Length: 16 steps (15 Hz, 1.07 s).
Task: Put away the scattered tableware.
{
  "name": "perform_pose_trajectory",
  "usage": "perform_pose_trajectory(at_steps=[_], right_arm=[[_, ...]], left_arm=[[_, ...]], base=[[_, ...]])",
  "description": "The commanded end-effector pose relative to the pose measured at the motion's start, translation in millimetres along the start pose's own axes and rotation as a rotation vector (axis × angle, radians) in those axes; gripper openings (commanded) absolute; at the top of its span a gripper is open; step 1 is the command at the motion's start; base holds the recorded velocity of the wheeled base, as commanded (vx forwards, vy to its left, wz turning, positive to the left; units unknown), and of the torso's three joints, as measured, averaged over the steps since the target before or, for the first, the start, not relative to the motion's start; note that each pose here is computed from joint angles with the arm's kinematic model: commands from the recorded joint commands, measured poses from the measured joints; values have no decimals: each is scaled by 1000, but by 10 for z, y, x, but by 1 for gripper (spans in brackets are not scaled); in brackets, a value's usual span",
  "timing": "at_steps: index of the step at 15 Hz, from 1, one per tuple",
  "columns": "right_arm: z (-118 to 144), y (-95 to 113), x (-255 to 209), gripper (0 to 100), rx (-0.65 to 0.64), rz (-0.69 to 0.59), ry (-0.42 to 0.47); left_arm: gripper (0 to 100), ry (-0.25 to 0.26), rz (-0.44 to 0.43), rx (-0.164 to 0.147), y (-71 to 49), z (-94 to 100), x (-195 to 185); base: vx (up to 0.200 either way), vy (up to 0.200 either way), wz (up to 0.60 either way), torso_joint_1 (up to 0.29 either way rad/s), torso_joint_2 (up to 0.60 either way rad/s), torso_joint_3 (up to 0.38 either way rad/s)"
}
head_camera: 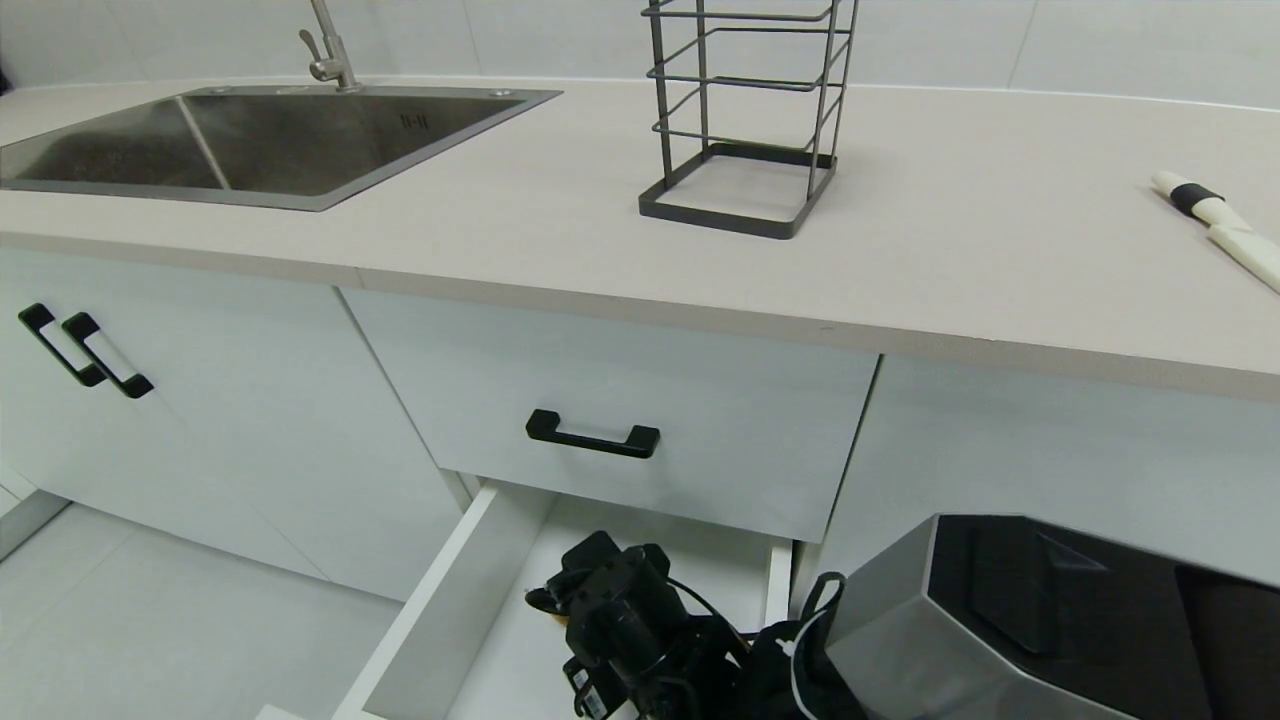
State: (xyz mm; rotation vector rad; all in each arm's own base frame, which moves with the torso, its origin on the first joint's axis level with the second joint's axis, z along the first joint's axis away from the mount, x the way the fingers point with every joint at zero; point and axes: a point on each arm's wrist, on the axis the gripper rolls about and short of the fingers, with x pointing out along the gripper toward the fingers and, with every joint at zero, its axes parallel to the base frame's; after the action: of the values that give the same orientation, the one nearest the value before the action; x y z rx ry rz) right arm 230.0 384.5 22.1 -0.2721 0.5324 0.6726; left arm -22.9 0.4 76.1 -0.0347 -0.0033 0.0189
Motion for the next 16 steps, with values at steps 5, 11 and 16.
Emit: perform_pose_trajectory(at_steps=[5,11,16], right_arm=[[-132,25,101,0,-6,-4,42],[-158,61,221,0,-4,-5,40],[-227,70,275,0,-1,-9,63]], left_arm=[[100,0,1,-1,0,0,0],[100,0,1,-1,0,0,0],[100,0,1,-1,0,0,0]], base=[[0,0,0,0,0,0],[0,0,0,0,0,0],[0,0,0,0,0,0]])
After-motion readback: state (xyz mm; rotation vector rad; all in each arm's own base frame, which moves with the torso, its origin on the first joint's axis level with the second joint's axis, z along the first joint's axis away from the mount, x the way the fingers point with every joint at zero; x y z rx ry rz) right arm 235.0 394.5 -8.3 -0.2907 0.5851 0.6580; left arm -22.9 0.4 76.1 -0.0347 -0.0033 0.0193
